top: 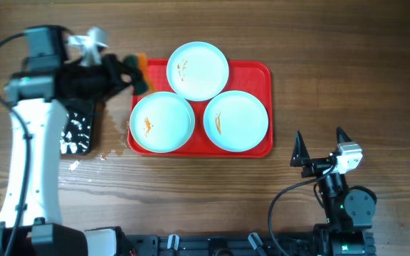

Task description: Clean dirty plates on tray and stack at the side

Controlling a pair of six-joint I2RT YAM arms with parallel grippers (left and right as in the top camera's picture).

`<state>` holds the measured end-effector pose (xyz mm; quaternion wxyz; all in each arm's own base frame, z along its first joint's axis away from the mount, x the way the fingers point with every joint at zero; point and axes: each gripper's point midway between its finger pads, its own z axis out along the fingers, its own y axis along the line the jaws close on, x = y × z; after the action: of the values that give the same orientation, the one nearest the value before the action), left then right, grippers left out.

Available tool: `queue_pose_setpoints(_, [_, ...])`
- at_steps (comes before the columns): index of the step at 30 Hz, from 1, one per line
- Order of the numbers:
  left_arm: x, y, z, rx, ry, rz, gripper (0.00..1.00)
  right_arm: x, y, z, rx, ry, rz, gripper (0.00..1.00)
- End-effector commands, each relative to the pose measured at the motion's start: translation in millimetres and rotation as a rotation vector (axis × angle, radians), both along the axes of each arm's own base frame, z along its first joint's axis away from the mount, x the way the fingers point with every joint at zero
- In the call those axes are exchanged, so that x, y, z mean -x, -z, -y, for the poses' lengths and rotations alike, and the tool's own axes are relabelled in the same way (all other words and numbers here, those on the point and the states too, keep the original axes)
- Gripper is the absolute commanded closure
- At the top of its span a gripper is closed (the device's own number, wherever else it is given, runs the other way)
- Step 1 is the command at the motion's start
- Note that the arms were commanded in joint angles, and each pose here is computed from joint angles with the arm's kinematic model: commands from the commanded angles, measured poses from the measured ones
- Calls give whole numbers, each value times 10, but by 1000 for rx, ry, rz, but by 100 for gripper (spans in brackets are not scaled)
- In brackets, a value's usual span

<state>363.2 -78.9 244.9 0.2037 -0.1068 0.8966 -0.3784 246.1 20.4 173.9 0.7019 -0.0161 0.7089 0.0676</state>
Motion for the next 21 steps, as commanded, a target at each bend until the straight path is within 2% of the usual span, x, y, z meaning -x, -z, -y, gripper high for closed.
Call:
queue_pose_setpoints(1, [19, 559, -36, -337, -23, -124, 96, 0, -20, 37, 18, 19, 12, 0])
queue_pose_setpoints(11, [244, 1498, 582, -384, 192, -408, 96, 0, -20, 37, 18, 19, 12, 0])
queue_pose_setpoints(20, [266, 1853, 636, -398, 198, -473, 96, -3, -44, 62, 48, 34, 24, 0])
queue_pose_setpoints(21, [280, 1903, 631, -399, 198, -474, 96, 25, -115, -123, -23, -75, 45, 0])
